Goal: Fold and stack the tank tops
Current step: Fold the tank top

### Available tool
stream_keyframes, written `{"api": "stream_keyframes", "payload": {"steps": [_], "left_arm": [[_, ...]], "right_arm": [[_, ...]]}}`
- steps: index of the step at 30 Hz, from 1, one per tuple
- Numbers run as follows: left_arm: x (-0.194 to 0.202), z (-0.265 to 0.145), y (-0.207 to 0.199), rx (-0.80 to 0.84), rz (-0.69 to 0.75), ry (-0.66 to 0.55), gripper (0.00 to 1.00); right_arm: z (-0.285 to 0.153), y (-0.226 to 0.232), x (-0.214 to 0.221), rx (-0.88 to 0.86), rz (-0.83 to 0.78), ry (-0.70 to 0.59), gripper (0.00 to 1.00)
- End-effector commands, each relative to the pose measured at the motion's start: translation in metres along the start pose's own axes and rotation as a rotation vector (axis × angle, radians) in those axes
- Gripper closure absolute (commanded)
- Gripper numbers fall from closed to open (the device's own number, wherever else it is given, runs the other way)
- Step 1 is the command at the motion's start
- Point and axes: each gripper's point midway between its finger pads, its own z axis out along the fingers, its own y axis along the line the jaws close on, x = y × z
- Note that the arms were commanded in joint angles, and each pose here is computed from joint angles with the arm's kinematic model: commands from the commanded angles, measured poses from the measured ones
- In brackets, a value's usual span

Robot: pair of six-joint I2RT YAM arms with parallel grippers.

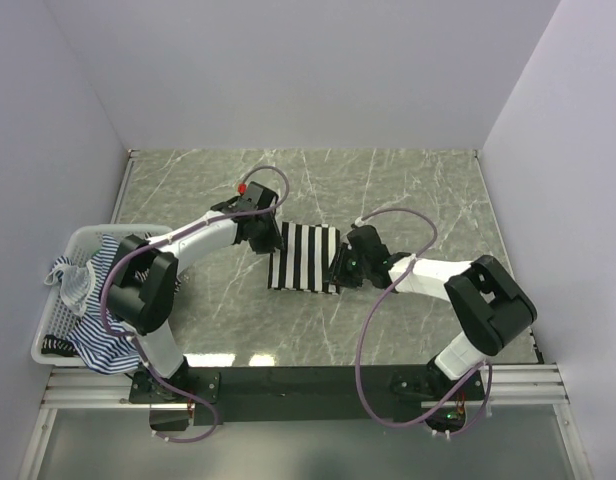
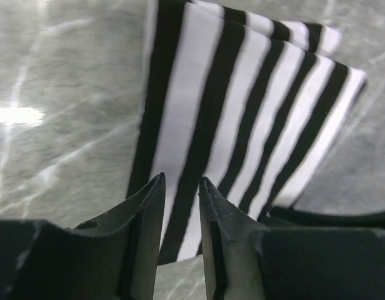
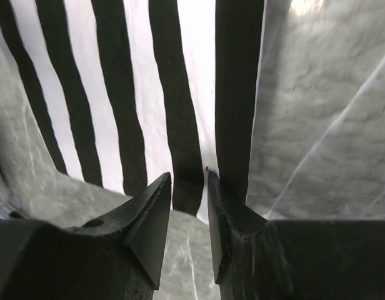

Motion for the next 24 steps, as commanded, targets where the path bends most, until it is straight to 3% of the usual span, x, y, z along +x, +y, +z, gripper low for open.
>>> {"api": "stream_keyframes", "payload": {"steps": [1, 14, 24], "left_arm": [[0.001, 0.0, -0.025, 0.14, 0.046, 0.021, 0.66], [0.03, 0.014, -0.054, 0.223, 0.046, 0.107, 0.66], [0.039, 0.045, -0.052, 0.155, -0.015, 0.123, 0.66]], "right_arm": [[0.006, 0.0, -0.009, -0.006, 0.017, -0.036, 0.63], [-0.007, 0.012, -0.034, -0.033, 0.016, -0.091, 0.62], [-0.071, 0.042, -0.075, -0.072, -0.028, -0.278, 0.57]]}}
